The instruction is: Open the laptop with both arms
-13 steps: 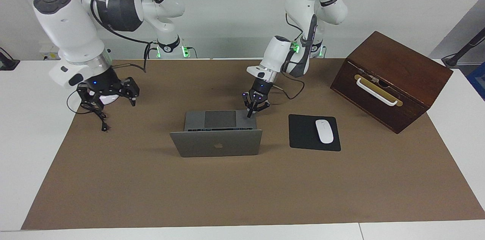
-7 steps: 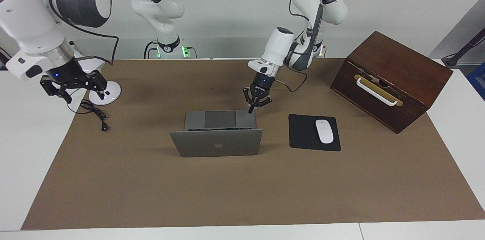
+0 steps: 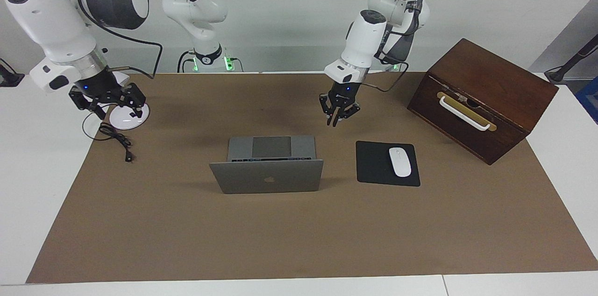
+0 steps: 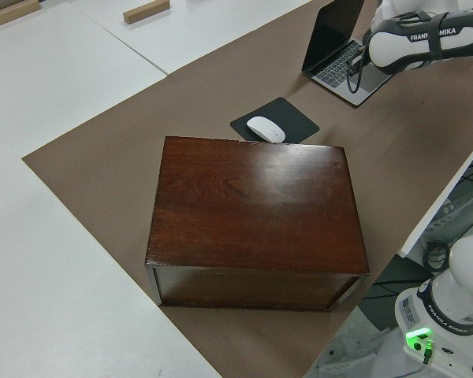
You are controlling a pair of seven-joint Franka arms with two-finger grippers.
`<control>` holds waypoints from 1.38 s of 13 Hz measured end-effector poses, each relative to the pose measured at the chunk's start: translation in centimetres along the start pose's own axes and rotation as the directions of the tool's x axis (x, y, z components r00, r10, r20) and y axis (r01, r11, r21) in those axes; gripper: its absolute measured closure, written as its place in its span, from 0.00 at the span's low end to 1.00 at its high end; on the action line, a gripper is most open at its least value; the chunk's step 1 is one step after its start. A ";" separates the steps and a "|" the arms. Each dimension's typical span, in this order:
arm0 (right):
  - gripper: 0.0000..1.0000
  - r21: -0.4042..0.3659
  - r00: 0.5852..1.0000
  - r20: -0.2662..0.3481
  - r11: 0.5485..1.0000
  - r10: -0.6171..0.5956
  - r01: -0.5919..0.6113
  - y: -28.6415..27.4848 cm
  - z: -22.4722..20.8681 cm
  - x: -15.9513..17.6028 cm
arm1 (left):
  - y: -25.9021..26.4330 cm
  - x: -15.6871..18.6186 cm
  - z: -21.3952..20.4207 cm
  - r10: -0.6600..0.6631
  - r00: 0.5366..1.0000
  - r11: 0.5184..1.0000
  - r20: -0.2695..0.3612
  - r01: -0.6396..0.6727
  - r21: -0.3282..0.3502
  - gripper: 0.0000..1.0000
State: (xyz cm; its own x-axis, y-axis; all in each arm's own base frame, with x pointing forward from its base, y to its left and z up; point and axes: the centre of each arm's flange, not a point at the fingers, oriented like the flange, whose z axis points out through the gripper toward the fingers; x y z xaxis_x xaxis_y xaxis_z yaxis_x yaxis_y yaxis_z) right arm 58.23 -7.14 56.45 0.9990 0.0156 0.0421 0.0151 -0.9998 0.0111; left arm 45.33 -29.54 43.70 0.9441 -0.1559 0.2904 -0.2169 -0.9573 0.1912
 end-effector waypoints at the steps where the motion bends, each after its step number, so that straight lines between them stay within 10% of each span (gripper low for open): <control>1: 0.00 0.000 1.000 -0.001 1.000 0.020 -0.020 -0.1 0.0 0.0 | -0.9 1.4 -1.6 -0.023 0.999 1.000 0.023 0.023 0.012 0.52; 5: 0.00 0.001 0.994 -0.003 0.994 0.108 -0.108 -0.5 -0.1 0.0 | -3.8 3.9 -6.9 -0.085 0.995 0.996 0.060 0.083 0.036 0.03; 18: 0.00 0.005 0.998 -0.018 0.998 0.061 -0.061 -5.5 -1.0 0.1 | -15.7 5.4 -19.5 -0.208 0.976 0.971 0.066 0.198 0.132 0.00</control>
State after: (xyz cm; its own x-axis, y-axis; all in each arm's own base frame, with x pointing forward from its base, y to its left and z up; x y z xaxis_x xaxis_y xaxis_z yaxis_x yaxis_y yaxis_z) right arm 58.25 -1.65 57.44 0.9971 -0.0454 0.0611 -0.0457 -0.9989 0.0034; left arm 48.99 -10.57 60.51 0.9828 0.0305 0.1822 0.0086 -0.9928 0.1198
